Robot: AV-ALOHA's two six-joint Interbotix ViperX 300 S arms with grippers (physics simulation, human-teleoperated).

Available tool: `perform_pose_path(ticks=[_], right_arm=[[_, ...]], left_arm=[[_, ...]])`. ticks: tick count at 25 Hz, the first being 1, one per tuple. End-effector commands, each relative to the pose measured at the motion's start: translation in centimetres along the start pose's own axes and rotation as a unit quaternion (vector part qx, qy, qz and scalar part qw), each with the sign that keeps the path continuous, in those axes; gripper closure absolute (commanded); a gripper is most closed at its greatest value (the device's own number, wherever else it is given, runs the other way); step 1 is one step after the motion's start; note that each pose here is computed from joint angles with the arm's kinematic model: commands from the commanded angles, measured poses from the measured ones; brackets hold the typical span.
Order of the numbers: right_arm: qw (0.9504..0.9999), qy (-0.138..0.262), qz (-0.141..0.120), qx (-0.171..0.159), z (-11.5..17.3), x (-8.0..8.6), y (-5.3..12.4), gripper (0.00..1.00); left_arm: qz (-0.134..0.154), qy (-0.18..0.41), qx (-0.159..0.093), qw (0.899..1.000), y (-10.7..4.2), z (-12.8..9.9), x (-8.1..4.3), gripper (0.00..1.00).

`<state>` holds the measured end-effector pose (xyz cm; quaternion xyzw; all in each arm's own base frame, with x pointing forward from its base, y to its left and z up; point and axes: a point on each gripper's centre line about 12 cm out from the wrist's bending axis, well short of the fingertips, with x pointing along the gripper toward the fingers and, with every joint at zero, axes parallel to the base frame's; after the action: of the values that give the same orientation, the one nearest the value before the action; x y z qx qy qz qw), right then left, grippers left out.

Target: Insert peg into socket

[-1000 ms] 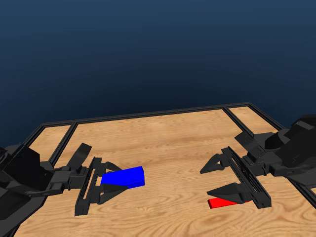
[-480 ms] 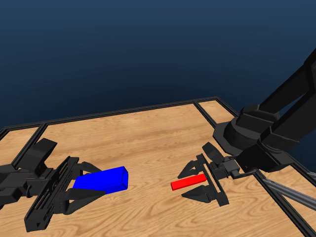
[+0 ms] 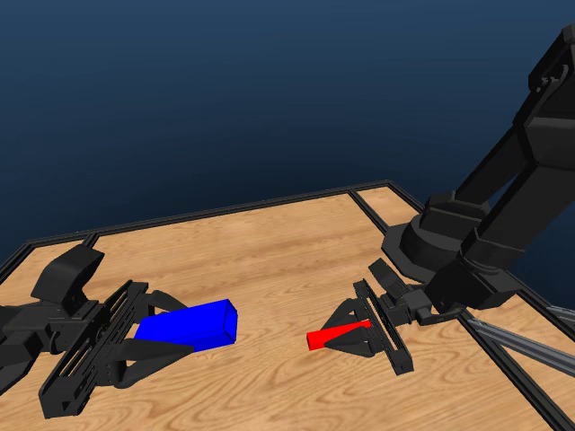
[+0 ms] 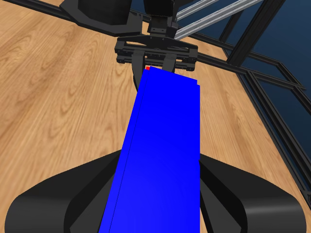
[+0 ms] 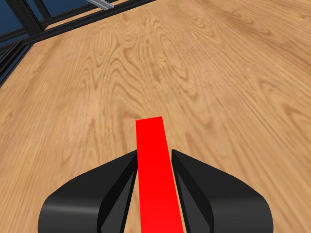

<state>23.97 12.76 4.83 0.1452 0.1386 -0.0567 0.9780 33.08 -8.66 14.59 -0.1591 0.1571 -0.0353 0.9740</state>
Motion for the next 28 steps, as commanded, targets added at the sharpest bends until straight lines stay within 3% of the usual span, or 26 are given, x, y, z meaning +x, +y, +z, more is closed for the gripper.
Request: perform_pose_path(ticks=[1,2,5,10,11,12,15,17,26,28], right_arm=[[0.9995,-0.011,0.022,-0.018,4.4,1.0,2.1,1.00],[0.9990,-0.020,0.020,-0.034,4.7,1.0,1.6,1.00],[0.9968,-0.059,0.035,-0.041,9.1,2.7,3.2,1.00],[0.9939,-0.070,0.023,-0.082,12.9,4.7,2.5,1.00],[0.9925,-0.082,0.033,-0.085,14.5,4.9,3.2,1.00],[0.9924,-0.057,0.030,-0.104,13.4,5.2,2.6,1.00],[0.9908,-0.067,0.035,-0.112,15.5,6.4,2.9,1.00],[0.9906,-0.052,0.041,-0.120,15.5,7.1,2.7,1.00],[0.9916,-0.033,0.054,-0.112,16.0,9.4,2.9,1.00],[0.9920,-0.048,0.059,-0.101,16.6,10.0,3.2,1.00]], left_arm=[[-0.007,-0.025,0.010,1.000,-1.0,1.7,-0.5,1.00],[-0.014,-0.027,0.014,0.999,-1.2,1.8,-0.8,1.00],[-0.011,-0.028,0.014,0.999,-1.1,1.7,-1.2,1.00],[-0.011,-0.026,0.015,0.999,-1.0,1.3,-2.1,1.00],[-0.014,-0.027,0.016,0.999,-1.1,1.3,-2.3,1.00],[-0.016,-0.022,0.021,0.999,-1.2,0.9,-2.4,1.00],[-0.020,-0.028,0.025,0.999,-1.4,1.3,-2.7,1.00],[-0.023,-0.037,0.027,0.999,-1.5,1.6,-2.7,1.00],[-0.025,-0.049,0.031,0.998,-1.4,1.8,-2.8,1.00],[-0.026,-0.053,0.030,0.998,-1.5,2.2,-2.7,1.00]])
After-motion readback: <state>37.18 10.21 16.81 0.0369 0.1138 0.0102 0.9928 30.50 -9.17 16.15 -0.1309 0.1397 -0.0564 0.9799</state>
